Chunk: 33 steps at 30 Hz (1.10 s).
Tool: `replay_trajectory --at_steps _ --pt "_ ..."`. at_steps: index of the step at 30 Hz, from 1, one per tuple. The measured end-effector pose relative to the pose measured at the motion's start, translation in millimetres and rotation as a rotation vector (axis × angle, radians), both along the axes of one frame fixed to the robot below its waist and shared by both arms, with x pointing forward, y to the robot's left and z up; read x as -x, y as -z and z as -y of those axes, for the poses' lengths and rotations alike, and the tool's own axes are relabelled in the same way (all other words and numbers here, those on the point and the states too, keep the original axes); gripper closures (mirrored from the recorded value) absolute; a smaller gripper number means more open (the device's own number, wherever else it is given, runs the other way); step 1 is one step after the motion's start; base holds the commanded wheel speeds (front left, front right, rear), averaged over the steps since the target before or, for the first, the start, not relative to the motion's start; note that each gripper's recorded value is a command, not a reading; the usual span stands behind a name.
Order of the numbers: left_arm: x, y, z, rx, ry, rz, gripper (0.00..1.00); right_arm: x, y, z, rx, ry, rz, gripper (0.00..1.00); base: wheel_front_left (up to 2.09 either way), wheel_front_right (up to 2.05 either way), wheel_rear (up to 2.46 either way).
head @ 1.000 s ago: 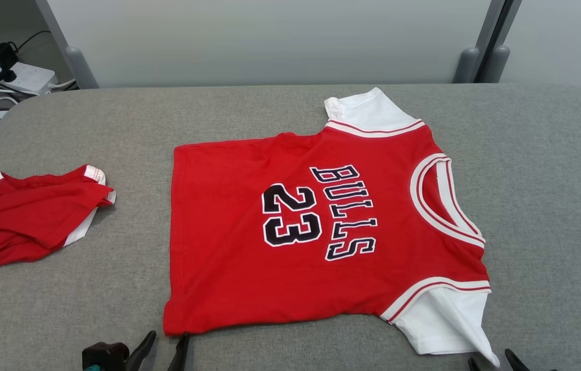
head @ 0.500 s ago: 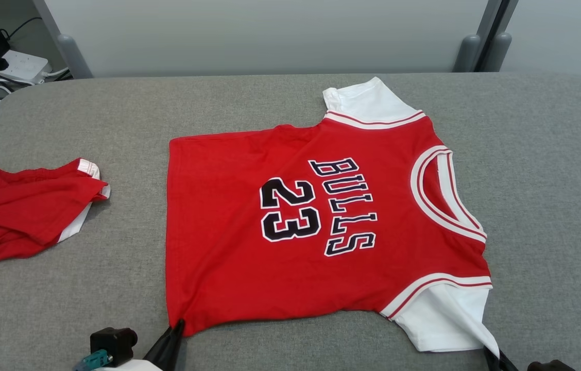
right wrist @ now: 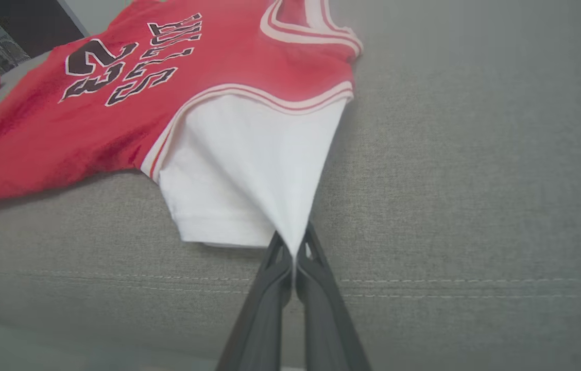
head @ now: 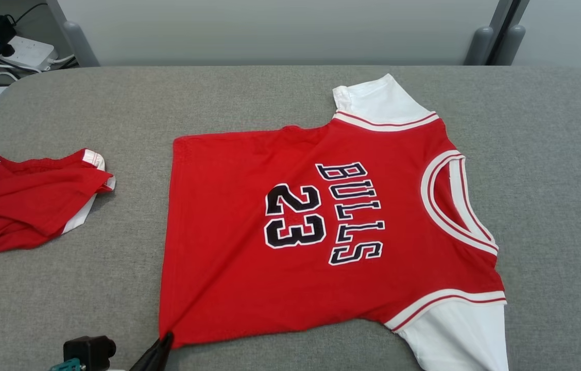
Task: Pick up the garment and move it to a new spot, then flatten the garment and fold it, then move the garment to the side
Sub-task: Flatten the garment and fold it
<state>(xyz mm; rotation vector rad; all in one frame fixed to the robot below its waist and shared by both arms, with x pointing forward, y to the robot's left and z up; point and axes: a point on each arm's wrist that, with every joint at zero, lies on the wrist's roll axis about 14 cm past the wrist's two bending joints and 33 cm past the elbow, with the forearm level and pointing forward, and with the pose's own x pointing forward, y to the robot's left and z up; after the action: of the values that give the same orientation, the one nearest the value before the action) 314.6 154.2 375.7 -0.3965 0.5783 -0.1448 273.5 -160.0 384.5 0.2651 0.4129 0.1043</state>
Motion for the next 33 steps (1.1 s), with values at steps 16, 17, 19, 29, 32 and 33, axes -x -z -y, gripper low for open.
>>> replay_trajectory --at_steps 16,17,19,29,32,33 --pt "-3.1 -34.0 -3.3 0.031 -0.017 -0.005 1.0 -7.4 -40.8 4.4 -0.327 0.157 0.001 1.0 0.0 0.0 0.0" --pt "-7.0 -36.1 -2.5 0.032 -0.012 0.0 1.0 -17.0 -47.0 6.4 -0.348 0.166 0.023 1.0 0.0 0.0 0.0" --pt "-16.6 -40.3 -0.7 0.039 -0.006 0.009 1.0 -38.6 -61.2 10.6 -0.384 0.175 0.076 1.0 0.0 0.0 0.0" --pt "-75.3 -62.1 6.2 0.129 -0.025 0.085 1.0 -124.7 -84.5 7.0 -0.336 0.069 0.158 1.0 0.0 0.0 0.0" --pt "-93.7 -57.7 6.7 0.156 -0.028 0.077 1.0 -152.1 -77.4 -2.3 -0.332 0.042 0.143 1.0 0.0 0.0 0.0" --pt "-98.4 -56.9 6.2 0.163 -0.031 0.078 1.0 -158.3 -75.8 -2.5 -0.328 0.041 0.143 1.0 0.0 0.0 0.0"
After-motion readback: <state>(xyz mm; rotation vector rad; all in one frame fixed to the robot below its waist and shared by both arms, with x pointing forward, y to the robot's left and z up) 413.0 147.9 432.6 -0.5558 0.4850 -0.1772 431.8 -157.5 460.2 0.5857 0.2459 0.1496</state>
